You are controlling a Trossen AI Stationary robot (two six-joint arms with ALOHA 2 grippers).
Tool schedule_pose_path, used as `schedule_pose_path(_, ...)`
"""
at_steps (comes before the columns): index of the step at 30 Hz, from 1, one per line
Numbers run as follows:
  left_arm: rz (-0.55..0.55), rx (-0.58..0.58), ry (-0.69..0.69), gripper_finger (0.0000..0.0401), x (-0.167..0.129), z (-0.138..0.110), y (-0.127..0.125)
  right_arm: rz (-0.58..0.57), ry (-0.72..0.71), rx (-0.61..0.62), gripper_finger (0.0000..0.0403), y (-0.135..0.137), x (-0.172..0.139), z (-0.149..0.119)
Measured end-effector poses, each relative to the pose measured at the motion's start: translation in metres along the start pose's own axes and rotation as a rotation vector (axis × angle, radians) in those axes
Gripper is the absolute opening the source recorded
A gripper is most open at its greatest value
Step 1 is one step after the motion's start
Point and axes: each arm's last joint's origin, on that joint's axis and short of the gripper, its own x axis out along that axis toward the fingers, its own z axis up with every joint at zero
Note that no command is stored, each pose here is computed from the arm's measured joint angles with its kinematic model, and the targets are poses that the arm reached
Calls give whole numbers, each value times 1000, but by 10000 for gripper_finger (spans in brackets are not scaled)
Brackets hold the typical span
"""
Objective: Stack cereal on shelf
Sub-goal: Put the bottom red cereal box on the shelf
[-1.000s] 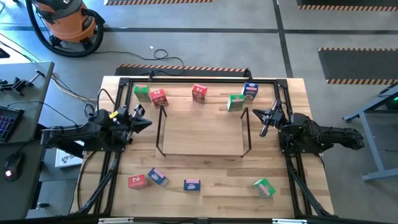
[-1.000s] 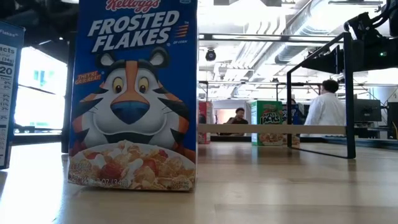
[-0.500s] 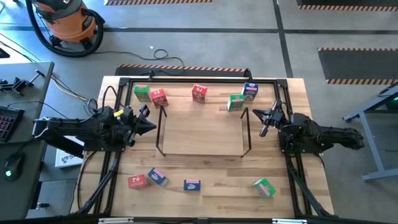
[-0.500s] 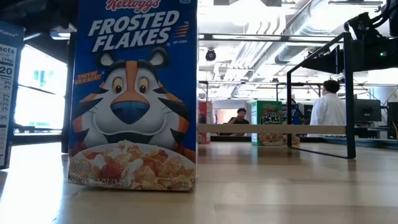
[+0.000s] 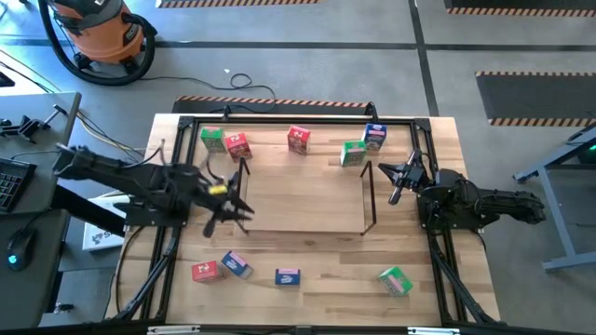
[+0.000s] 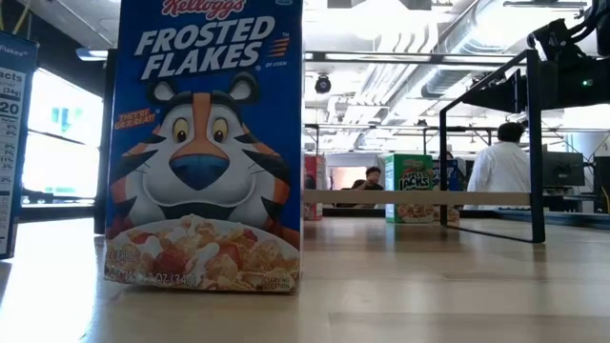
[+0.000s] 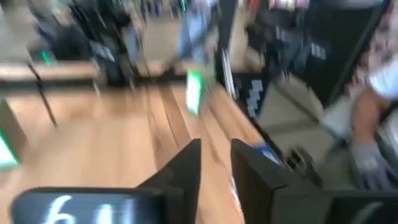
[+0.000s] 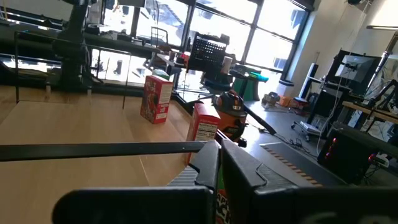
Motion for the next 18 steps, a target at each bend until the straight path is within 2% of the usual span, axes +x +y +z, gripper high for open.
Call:
schedule_pose_path(4,-19,-94,225,129,16,18,-18,0,0,0,7,0,0,0)
schedule_pose_path(10,-6,-165,525,172,42,39,-55,0,0,0,7,0,0,0)
schedule_pose_path(14,37,-141,706,190,59,41,-80,0,0,0,7,0,0,0)
schedule_pose_path(18,103,-61,843,201,75,33,-102,0,0,0,7,0,0,0)
